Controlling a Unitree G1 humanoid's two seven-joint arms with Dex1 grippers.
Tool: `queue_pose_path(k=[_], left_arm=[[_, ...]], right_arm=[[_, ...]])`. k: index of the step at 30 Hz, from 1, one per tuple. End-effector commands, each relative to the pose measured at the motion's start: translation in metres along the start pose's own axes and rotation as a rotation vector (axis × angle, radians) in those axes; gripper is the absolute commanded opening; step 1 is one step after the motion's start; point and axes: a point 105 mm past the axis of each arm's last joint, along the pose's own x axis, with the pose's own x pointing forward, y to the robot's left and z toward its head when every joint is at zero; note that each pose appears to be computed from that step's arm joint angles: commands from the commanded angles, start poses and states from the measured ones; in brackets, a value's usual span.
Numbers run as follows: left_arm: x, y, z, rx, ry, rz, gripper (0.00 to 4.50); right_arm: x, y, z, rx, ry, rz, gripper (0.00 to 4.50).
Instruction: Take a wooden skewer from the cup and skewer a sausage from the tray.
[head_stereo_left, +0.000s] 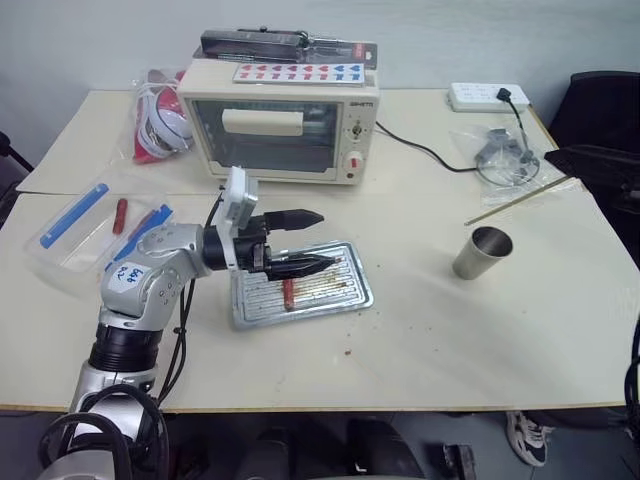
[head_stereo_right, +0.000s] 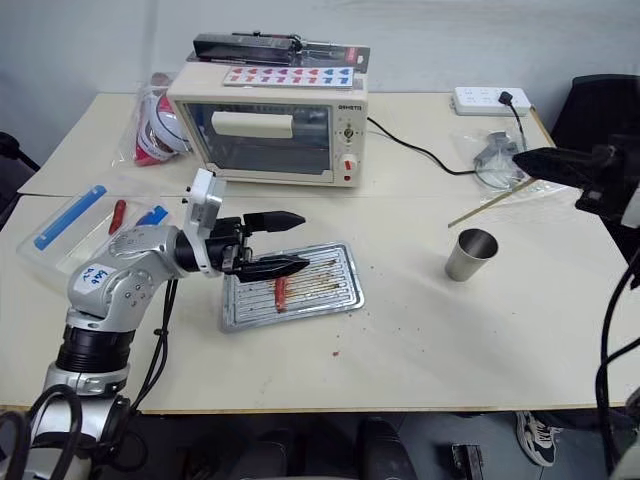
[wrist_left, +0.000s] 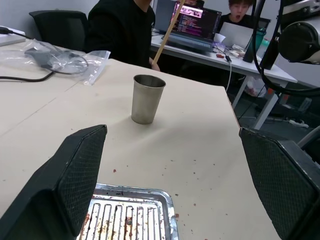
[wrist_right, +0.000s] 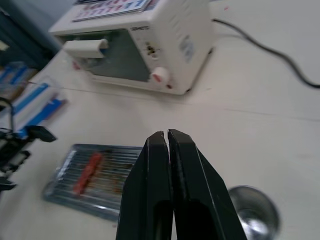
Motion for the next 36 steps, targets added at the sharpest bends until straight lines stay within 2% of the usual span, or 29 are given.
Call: queue_pose_path(k=[1,5,11,16,23,24,25,34,36], left_arm=[[-0.002,-0.006,0.017,0.079,-0.03,0.01,4.5],[-0.001,-0.013,0.019,0.1,-0.024,0.018,4.5],[-0.005,-0.01,0.027,0.128,-0.034,0.086,4.5],[-0.015,-0.007,0.029,0.138,-0.028,0.137,4.5],[-0.019,-0.002,0.025,0.116,-0.058,0.172,4.5],[-0.018,-0.001,0.023,0.106,-0.065,0.169,4.13],[-0.018,-0.001,0.022,0.101,-0.069,0.165,4.03],[-0.003,0.008,0.019,0.124,-0.075,0.118,1.96],[-0.002,0.01,0.019,0.132,-0.069,0.111,1.96]], right_arm=[[0.027,0.024,0.001,0.096,-0.018,0.203,0.02],[0.065,0.04,-0.02,0.268,-0.038,0.324,0.02],[0.094,0.043,-0.04,0.429,-0.104,0.347,0.02],[0.101,0.039,-0.043,0.528,-0.163,0.345,0.02],[0.104,0.044,-0.043,0.561,-0.18,0.384,0.02],[0.105,0.045,-0.044,0.565,-0.181,0.392,0.0],[0.106,0.046,-0.044,0.568,-0.18,0.397,0.0],[0.109,0.052,-0.051,0.576,-0.165,0.426,0.0],[0.109,0.052,-0.051,0.579,-0.164,0.436,0.0]])
